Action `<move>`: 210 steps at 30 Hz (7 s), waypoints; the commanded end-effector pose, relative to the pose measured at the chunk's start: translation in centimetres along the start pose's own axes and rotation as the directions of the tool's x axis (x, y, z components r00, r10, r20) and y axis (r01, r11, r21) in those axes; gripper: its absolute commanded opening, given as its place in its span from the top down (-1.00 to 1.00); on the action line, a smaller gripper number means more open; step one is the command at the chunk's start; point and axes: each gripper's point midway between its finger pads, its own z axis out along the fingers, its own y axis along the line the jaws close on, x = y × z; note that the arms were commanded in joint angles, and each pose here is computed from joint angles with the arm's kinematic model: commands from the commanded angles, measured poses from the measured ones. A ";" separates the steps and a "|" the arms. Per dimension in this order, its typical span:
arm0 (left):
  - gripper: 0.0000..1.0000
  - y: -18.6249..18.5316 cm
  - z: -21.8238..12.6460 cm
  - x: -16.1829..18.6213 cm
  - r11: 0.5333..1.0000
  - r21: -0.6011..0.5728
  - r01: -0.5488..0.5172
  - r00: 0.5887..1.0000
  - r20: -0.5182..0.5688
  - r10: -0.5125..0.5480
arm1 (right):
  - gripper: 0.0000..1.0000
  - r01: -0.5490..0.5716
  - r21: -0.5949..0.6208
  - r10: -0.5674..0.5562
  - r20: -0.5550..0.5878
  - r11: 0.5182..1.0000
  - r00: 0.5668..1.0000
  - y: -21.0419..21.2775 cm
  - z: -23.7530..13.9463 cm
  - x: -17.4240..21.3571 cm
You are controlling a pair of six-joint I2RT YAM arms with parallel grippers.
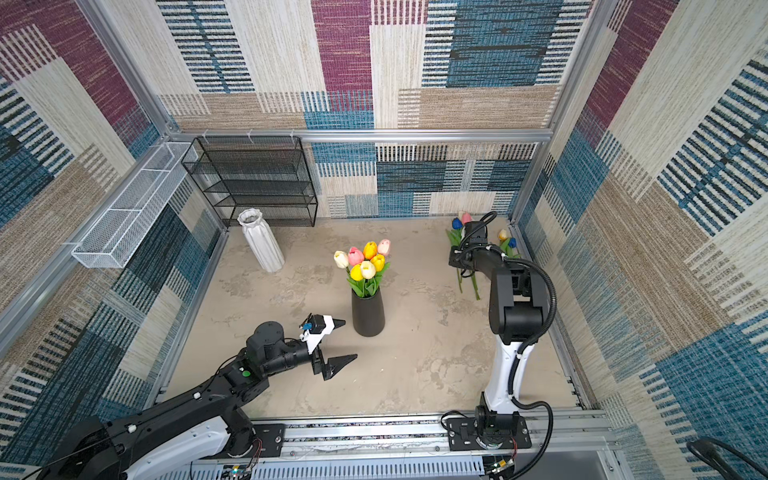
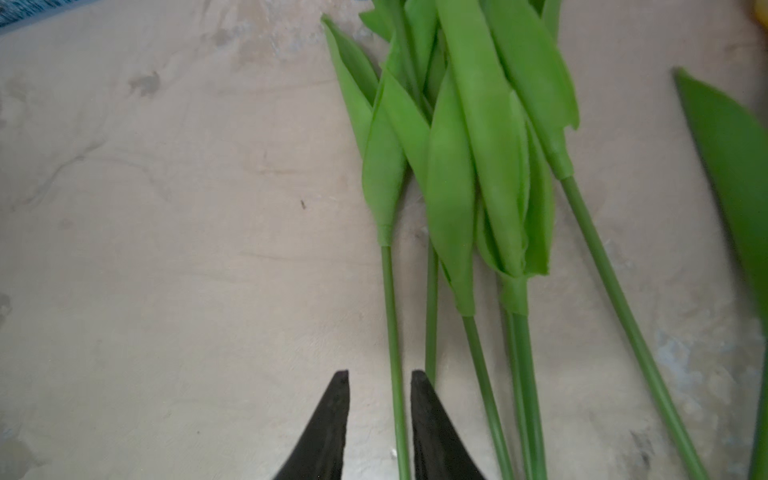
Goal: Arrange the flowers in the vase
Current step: 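Open the right gripper and move it to the loose tulips farther away, then grasp a white tulip stem with the right gripper and lift it, then carry the white tulip to the dark grey vase with the right gripper, then lower the white tulip stem into the vase with the right gripper, then push the white tulip deeper into the vase and open the right gripper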
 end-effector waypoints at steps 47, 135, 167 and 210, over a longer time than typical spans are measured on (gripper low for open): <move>-0.85 4.0 -2.0 -6.4 0.967 -0.253 -0.009 0.986 0.161 0.051 | 1.00 0.574 -0.676 0.113 0.686 0.461 0.718 17.8 -33.2 2.3; -0.77 5.5 0.8 -5.1 0.969 -0.245 -0.012 0.995 0.092 0.035 | 1.00 0.916 -0.324 0.508 0.845 0.237 0.168 27.5 -41.9 5.7; -0.77 5.9 0.3 -4.9 0.960 -0.280 -0.004 0.991 0.127 0.042 | 0.96 0.892 -0.309 0.358 0.915 0.330 0.185 27.0 -38.5 6.9; -0.77 6.3 0.8 -4.3 0.957 -0.290 -0.002 0.992 0.123 0.039 | 0.88 0.822 -0.357 0.082 0.930 0.444 0.359 28.4 -34.6 3.9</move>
